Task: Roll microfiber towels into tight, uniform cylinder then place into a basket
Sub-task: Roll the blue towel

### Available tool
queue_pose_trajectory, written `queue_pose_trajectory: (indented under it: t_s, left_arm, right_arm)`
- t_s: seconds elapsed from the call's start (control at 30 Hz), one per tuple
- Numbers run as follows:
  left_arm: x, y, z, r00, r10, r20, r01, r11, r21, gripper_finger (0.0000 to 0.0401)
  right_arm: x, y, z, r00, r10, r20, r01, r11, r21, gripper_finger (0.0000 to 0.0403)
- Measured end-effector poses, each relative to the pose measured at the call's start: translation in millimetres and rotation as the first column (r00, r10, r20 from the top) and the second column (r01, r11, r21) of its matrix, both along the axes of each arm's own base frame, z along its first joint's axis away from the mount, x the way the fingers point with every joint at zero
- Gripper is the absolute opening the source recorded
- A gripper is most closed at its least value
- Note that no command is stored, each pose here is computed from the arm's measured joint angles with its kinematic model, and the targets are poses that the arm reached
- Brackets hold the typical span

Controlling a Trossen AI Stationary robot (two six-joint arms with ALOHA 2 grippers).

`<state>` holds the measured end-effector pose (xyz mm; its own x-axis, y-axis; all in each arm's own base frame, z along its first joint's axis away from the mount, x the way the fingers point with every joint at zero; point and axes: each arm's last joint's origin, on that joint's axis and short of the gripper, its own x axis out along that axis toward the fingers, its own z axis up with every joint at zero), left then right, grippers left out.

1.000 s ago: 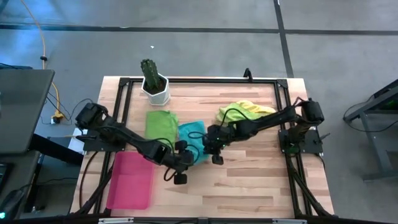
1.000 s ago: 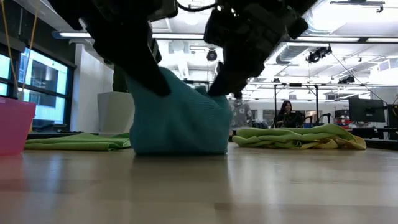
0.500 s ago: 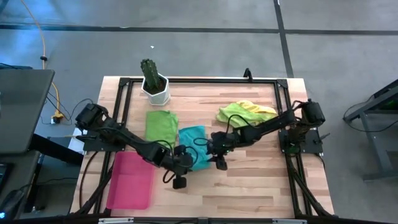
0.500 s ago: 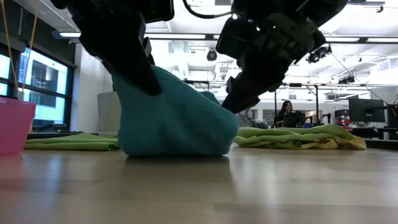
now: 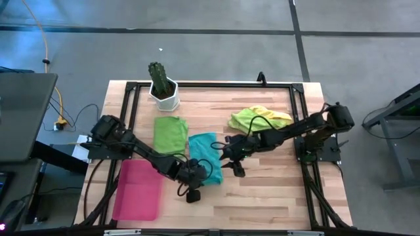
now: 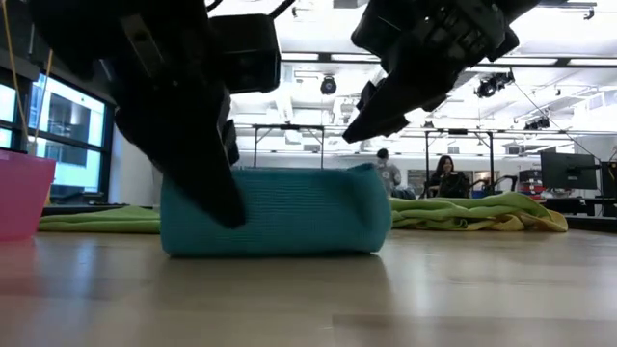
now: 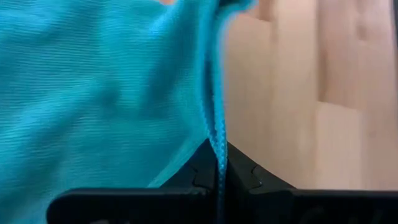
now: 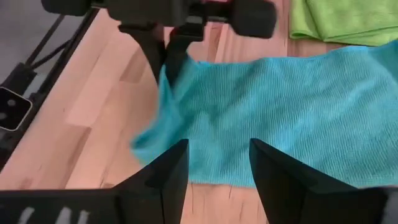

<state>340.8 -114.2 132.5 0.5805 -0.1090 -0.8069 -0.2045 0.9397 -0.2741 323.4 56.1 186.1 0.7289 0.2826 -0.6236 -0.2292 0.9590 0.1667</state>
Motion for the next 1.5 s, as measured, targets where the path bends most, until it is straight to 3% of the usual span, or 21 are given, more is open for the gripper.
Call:
queue_pose_trajectory:
  t_s: [0.13, 0.33, 0.43, 0.53, 0.67, 0.9, 1.07, 1.17, 1.5]
  left_arm:
    - [1, 2, -1, 1.000, 0.007, 0.002, -0.007, 1.000, 0.000, 0.0004]
    - [2, 2, -1, 1.000, 0.010, 0.007, -0.010, 1.000, 0.002, 0.0030]
    - [2, 2, -1, 1.000, 0.010, 0.006, -0.010, 1.000, 0.001, 0.0036]
    - [2, 3, -1, 1.000, 0.027, 0.001, -0.027, 1.000, -0.008, 0.0035]
    - [2, 3, -1, 0.999, 0.033, 0.001, -0.033, 0.999, -0.012, 0.0030]
    - [1, 3, -1, 0.999, 0.032, -0.002, -0.032, 0.999, -0.011, 0.0018]
    - [2, 3, -1, 0.998, 0.055, -0.005, -0.055, 0.998, -0.026, 0.0010]
    - [2, 3, -1, 0.996, 0.087, -0.011, -0.088, 0.995, -0.050, 0.0010]
    - [3, 3, -1, 0.984, 0.179, -0.015, -0.179, 0.978, -0.106, 0.0010]
  right_arm:
    - [-2, 0, -6, 0.998, -0.035, 0.056, 0.032, 0.998, 0.053, 0.0161]
    - [-14, 2, -24, 0.998, -0.062, -0.022, 0.064, 0.990, 0.123, 0.0161]
    - [-19, 8, -29, 0.999, -0.037, 0.007, 0.036, 0.992, 0.125, 0.0161]
    - [-24, 22, -30, 0.995, 0.055, 0.085, -0.062, 0.995, 0.078, 0.0161]
    - [-36, 41, -38, 0.986, 0.139, 0.088, -0.142, 0.989, 0.038, 0.0161]
    - [-44, 59, -45, 0.985, 0.093, 0.142, -0.088, 0.995, -0.046, 0.0161]
    - [-42, 55, -45, 0.974, 0.139, 0.176, -0.117, 0.984, -0.131, 0.0161]
    - [-38, 52, -40, 0.965, 0.119, 0.234, -0.095, 0.989, -0.110, 0.0161]
    - [-37, 68, -52, 0.963, 0.106, 0.249, -0.085, 0.992, -0.096, 0.0161]
